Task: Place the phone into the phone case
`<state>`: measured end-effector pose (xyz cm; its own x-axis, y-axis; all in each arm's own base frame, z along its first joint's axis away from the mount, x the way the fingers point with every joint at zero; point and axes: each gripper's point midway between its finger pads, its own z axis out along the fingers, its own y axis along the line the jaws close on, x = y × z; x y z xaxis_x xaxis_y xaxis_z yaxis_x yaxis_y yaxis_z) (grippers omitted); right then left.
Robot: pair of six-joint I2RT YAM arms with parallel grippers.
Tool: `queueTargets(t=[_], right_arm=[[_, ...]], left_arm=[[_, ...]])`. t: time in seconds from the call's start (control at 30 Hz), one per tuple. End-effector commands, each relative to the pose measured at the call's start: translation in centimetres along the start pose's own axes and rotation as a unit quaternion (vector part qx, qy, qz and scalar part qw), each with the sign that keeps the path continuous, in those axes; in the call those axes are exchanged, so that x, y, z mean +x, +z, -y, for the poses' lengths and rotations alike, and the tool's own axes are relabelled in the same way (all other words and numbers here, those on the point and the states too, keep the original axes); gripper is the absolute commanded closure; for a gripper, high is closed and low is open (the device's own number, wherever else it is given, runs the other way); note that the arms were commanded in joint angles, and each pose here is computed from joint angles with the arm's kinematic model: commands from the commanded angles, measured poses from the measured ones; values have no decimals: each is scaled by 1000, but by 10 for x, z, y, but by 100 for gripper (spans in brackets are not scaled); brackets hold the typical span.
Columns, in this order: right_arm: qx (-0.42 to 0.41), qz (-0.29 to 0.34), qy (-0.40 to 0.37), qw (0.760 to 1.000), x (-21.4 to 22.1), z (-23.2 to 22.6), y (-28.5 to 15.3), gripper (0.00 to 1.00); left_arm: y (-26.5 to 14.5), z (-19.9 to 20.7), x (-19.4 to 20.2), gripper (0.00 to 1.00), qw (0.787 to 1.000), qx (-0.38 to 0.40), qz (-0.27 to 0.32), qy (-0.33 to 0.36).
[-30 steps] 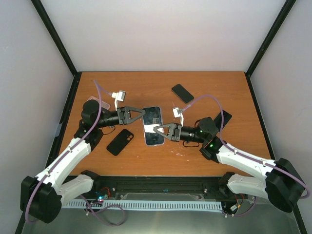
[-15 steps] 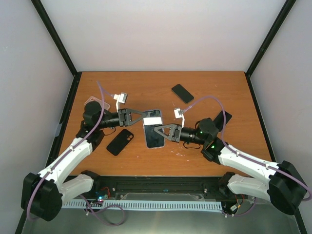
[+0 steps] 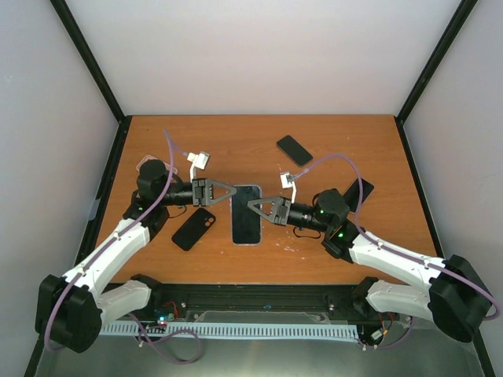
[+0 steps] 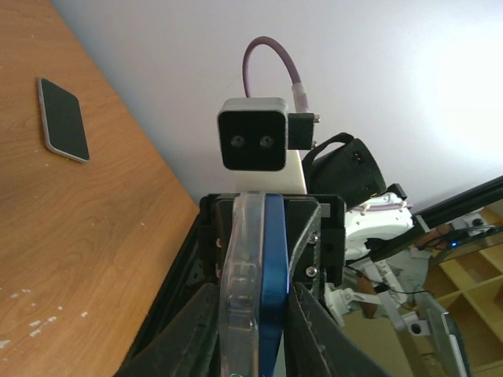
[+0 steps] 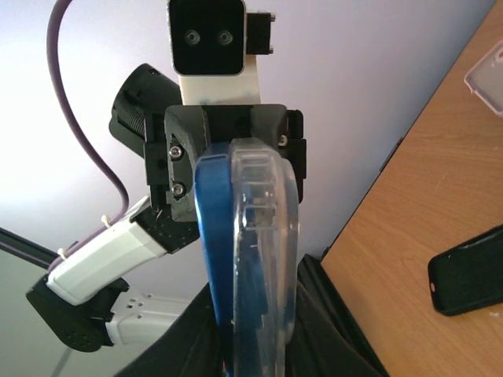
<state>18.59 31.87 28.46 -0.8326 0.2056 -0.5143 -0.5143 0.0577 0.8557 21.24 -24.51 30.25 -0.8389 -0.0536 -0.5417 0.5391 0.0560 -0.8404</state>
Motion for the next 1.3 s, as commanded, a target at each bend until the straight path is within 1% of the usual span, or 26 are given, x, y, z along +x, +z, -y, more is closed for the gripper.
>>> queueTargets(t=[0.0,0.13,0.2,0.23,0.33,0.37,0.47,0.53,0.63,0.73,0.83,0.93,0.97,1.1,1.17,1.27], right_arm=[[-33,17,-46,998,-13,-24,3,82],[-22,25,-64,997,-12,-17,0,87],[-22,20,-63,998,-11,-15,2,87],[-22,16,-61,998,-10,-14,3,87],[-24,4,-59,998,-7,-13,6,87],[-24,4,-58,998,-7,-13,6,87],[-22,3,-58,998,-6,-12,6,86],[-22,2,-58,998,-5,-11,6,83],[-29,3,-52,998,-5,-14,5,77],[-38,8,-41,998,-6,-17,4,75],[-16,18,-29,999,-11,-14,2,62],[26,41,-13,999,-21,-7,-3,51],[35,43,-13,998,-22,-7,-5,48],[51,45,-20,997,-25,-10,-8,45],[56,47,-26,997,-27,-11,-8,45],[59,33,-35,997,-28,-14,-3,47]], left_arm=[[-2,23,-11,74,999,11,-5,39],[-2,26,-10,61,1000,14,-3,26],[-3,28,-8,60,1000,21,-5,19],[-3,30,-8,63,999,26,-5,22],[-3,32,-8,82,999,28,-9,20],[-3,32,-8,86,999,29,-11,19],[-2,32,-7,95,999,32,-16,16],[-2,32,-8,99,999,33,-18,17],[-2,35,-8,99,999,35,-20,27],[-2,35,-8,100,999,30,-24,35],[-1,33,-8,100,998,28,-31,46],[0,31,-6,100,998,29,-42,46],[0,31,-6,100,997,31,-44,46],[1,24,-1,100,998,24,-55,34],[3,16,-1,100,998,15,-59,28],[4,7,0,100,998,13,-64,17]])
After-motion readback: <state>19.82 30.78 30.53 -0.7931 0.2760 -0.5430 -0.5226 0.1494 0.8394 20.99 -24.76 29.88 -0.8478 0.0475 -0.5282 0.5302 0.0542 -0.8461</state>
